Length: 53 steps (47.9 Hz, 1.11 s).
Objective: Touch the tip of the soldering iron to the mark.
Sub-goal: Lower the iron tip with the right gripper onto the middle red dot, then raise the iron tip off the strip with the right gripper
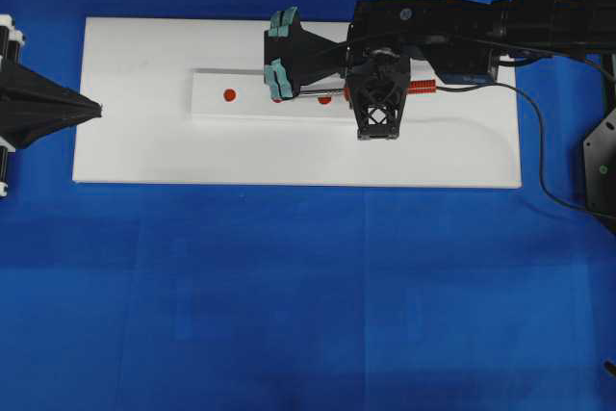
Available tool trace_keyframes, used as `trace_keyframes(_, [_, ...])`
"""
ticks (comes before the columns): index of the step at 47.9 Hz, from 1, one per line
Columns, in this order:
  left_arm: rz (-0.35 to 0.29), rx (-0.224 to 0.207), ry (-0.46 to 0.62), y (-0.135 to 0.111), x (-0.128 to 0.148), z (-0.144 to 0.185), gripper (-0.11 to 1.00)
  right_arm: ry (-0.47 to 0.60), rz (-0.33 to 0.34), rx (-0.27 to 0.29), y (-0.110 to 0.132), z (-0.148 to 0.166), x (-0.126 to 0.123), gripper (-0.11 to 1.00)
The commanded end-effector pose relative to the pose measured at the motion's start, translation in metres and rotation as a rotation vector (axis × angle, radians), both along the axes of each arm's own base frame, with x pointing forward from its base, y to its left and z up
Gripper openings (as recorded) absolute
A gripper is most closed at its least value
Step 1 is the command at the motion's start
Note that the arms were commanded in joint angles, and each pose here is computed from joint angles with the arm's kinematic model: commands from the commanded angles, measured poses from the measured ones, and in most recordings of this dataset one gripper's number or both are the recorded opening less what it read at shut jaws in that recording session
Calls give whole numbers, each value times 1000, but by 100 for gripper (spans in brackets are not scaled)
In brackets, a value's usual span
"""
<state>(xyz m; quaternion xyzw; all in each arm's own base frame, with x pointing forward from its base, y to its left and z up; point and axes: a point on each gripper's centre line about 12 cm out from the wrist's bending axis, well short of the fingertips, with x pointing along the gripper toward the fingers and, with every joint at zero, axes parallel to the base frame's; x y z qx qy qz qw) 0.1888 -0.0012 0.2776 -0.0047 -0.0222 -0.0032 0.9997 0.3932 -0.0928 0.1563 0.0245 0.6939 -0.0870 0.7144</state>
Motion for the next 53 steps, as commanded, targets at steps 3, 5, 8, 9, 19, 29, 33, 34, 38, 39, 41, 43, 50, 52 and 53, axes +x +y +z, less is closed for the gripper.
trace_keyframes(3, [-2, 3, -5, 0, 2, 3, 0, -39, 1, -7, -2, 13, 5, 6])
trace_keyframes(5, [-2, 1, -6, 0, 2, 3, 0, -39, 1, -7, -2, 13, 5, 6])
trace_keyframes(8, [-2, 4, -8, 0, 2, 4, 0, -39, -1, -6, -1, 13, 5, 6])
trace_keyframes(9, [-2, 1, -6, 0, 2, 3, 0, -38, 1, -7, -1, 13, 5, 6])
trace_keyframes(19, [-2, 1, -6, 0, 2, 3, 0, -38, 0, -5, -1, 13, 5, 6])
trace_keyframes(29, [-2, 3, -8, 0, 2, 4, 0, -39, 2, -6, -1, 13, 5, 6])
trace_keyframes(33, [-2, 1, -9, 0, 1, 3, 0, -41, 2, -6, -1, 13, 6, 6])
trace_keyframes(34, [-2, 1, -6, 0, 2, 3, 0, -41, 2, -6, -1, 13, 5, 6])
trace_keyframes(38, [-2, 3, -9, 0, 2, 4, 0, -38, 2, -5, -1, 13, 5, 6])
trace_keyframes(39, [-1, 3, -9, 0, 2, 4, 0, -38, 2, -5, -1, 13, 5, 6])
trace_keyframes(41, [-2, 3, -9, 0, 2, 4, 0, -38, 2, -5, -1, 13, 5, 6])
trace_keyframes(43, [-2, 3, -9, 0, 2, 4, 0, -38, 2, -5, -1, 13, 5, 6])
trace_keyframes(50, [-2, 1, -9, 0, 2, 4, 0, -39, 2, -6, -1, 14, 5, 6])
trace_keyframes(52, [-2, 1, -9, 0, 2, 4, 0, -39, 1, -6, -1, 15, 5, 6])
trace_keyframes(53, [-2, 1, -9, 0, 2, 4, 0, -39, 1, -6, -1, 16, 5, 6])
